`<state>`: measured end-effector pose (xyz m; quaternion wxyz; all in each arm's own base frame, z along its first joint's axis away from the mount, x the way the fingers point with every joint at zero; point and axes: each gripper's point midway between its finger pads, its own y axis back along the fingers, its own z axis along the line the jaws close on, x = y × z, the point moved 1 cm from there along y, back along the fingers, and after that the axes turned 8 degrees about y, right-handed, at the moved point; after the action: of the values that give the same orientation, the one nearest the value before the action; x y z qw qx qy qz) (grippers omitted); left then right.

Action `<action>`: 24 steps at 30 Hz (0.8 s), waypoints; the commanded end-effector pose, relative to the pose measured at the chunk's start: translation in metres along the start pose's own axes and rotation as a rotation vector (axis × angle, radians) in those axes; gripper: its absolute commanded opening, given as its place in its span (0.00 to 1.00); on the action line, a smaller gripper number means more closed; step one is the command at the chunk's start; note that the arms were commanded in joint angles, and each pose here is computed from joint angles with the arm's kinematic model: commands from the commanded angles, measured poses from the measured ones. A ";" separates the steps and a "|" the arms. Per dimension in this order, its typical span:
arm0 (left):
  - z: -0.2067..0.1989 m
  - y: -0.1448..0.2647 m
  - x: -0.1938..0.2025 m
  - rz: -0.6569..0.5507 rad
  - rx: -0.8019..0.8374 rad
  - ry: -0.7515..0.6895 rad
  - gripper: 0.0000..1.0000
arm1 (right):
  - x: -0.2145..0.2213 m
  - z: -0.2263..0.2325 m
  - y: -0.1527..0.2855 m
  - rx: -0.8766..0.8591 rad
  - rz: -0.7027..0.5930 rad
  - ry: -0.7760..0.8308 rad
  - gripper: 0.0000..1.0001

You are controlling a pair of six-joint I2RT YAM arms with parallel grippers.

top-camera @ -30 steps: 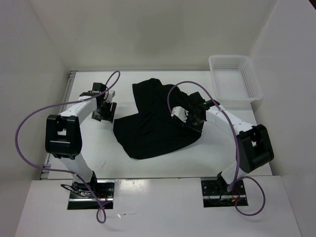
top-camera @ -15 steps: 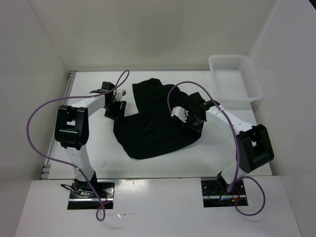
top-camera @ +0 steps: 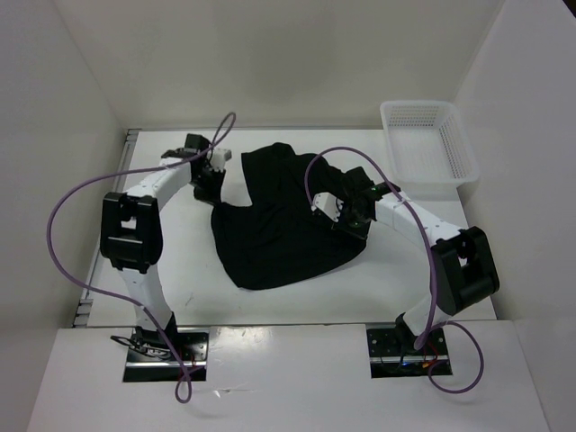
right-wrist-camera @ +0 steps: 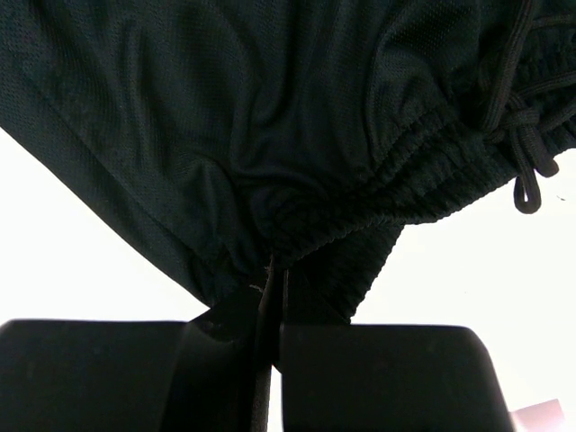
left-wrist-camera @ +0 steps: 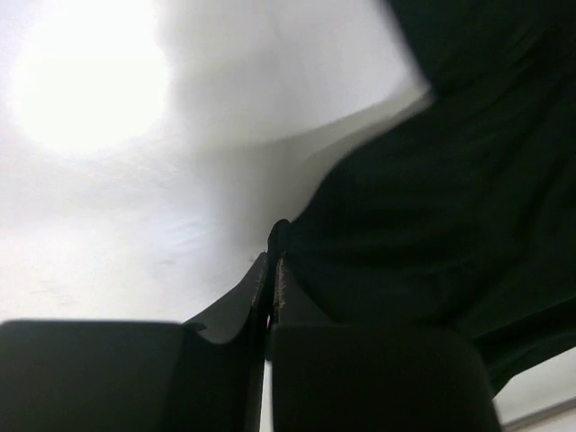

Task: Fold and stack the shorts
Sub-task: Flatten the shorts out

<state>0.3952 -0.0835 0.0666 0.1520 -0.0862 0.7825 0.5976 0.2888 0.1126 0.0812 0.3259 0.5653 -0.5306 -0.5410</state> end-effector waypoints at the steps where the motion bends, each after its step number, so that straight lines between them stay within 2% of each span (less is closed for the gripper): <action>1: -0.026 0.126 -0.105 -0.408 -0.044 -0.087 0.00 | -0.012 -0.022 0.009 0.075 -0.039 0.005 0.00; 2: -0.037 0.141 -0.115 -0.443 -0.044 -0.106 0.00 | -0.012 -0.022 0.009 0.075 -0.039 0.005 0.00; 5: -0.070 0.140 -0.121 -0.432 -0.015 -0.163 0.00 | -0.012 -0.021 0.007 0.075 -0.039 0.005 0.00; 9: -0.094 0.083 -0.098 -0.324 -0.025 -0.222 0.01 | -0.014 -0.024 0.009 0.083 -0.044 0.006 0.00; 12: -0.100 0.028 -0.088 -0.224 -0.032 -0.243 0.10 | -0.014 -0.026 0.009 0.096 -0.042 0.006 0.00; 14: -0.109 0.019 -0.098 -0.224 -0.025 -0.255 0.20 | -0.014 -0.026 0.009 0.096 -0.042 0.006 0.00; 15: -0.114 0.003 -0.097 -0.200 -0.012 -0.264 0.22 | -0.015 -0.028 0.009 0.103 -0.047 0.007 0.00; 17: -0.126 0.005 -0.109 -0.217 0.036 -0.271 0.27 | -0.014 -0.029 0.009 0.109 -0.038 0.007 0.00; 18: -0.129 0.004 -0.112 -0.221 0.052 -0.274 0.36 | -0.014 -0.029 0.009 0.109 -0.038 0.007 0.00; 21: -0.141 0.009 -0.120 -0.241 0.108 -0.285 0.52 | -0.012 -0.026 0.007 0.102 -0.033 0.006 0.00; 22: -0.145 0.017 -0.121 -0.253 0.121 -0.289 0.70 | -0.011 -0.026 0.007 0.102 -0.033 0.006 0.00; 24: -0.152 0.038 -0.134 -0.325 0.135 -0.300 0.81 | -0.011 -0.026 0.007 0.102 -0.033 0.006 0.00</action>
<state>0.4690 -0.2099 0.0891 0.2801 -0.0425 0.7632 0.5808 0.2978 0.1126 0.0841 0.3147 0.5732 -0.5402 -0.5298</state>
